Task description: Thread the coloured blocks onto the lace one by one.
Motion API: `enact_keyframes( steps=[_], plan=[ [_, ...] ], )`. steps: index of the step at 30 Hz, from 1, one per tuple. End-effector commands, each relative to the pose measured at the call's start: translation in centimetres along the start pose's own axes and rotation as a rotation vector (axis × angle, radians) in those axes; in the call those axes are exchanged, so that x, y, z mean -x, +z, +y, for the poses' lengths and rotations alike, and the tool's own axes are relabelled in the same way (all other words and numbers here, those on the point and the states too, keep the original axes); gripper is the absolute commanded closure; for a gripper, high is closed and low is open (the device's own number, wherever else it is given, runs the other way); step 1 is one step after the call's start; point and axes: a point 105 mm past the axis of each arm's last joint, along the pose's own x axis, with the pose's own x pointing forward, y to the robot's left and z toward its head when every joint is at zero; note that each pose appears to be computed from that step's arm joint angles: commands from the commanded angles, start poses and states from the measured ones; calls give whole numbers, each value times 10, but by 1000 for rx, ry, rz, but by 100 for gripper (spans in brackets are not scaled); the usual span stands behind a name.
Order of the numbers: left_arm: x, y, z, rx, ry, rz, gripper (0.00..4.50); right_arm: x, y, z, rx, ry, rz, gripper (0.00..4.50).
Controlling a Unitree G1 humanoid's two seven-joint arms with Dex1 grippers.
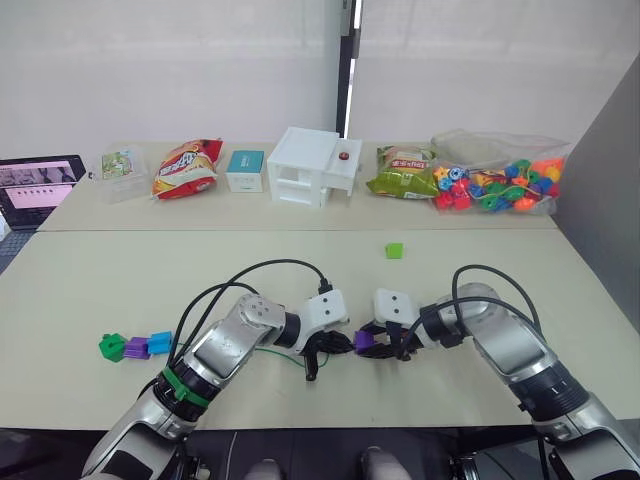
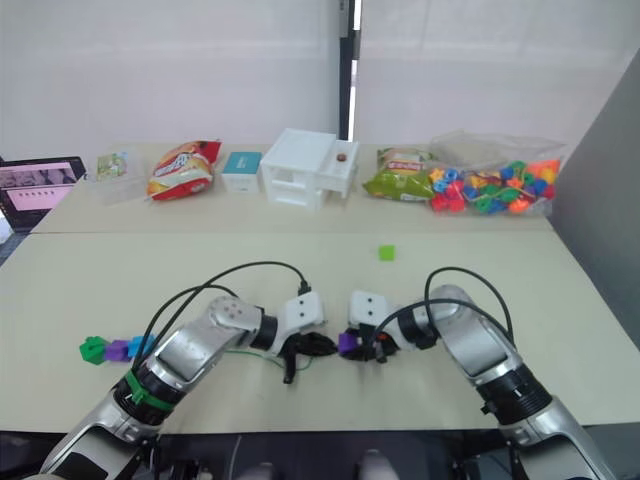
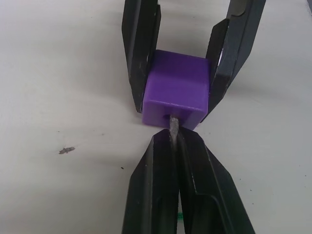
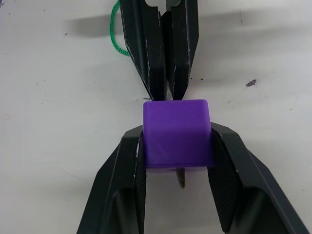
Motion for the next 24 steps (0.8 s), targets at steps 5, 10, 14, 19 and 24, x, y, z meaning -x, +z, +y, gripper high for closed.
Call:
enact_keyframes(
  steps=[5, 10, 14, 19, 24],
  plan=[
    [15, 12, -1, -31, -1, -85, 286, -3, 11, 4, 25, -16, -44, 331],
    [34, 9, 2, 45, 40, -145, 188, -1, 7, 8, 8, -20, -37, 331],
    [40, -6, -2, 60, 66, -110, 188, 0, 6, 8, 4, -22, -36, 331],
    [42, -19, -8, 103, 88, -103, 188, 2, 6, 8, 0, -28, -34, 331],
    [31, -32, -10, 113, 114, -79, 188, 3, 7, 9, -5, -27, -38, 331]
  ],
)
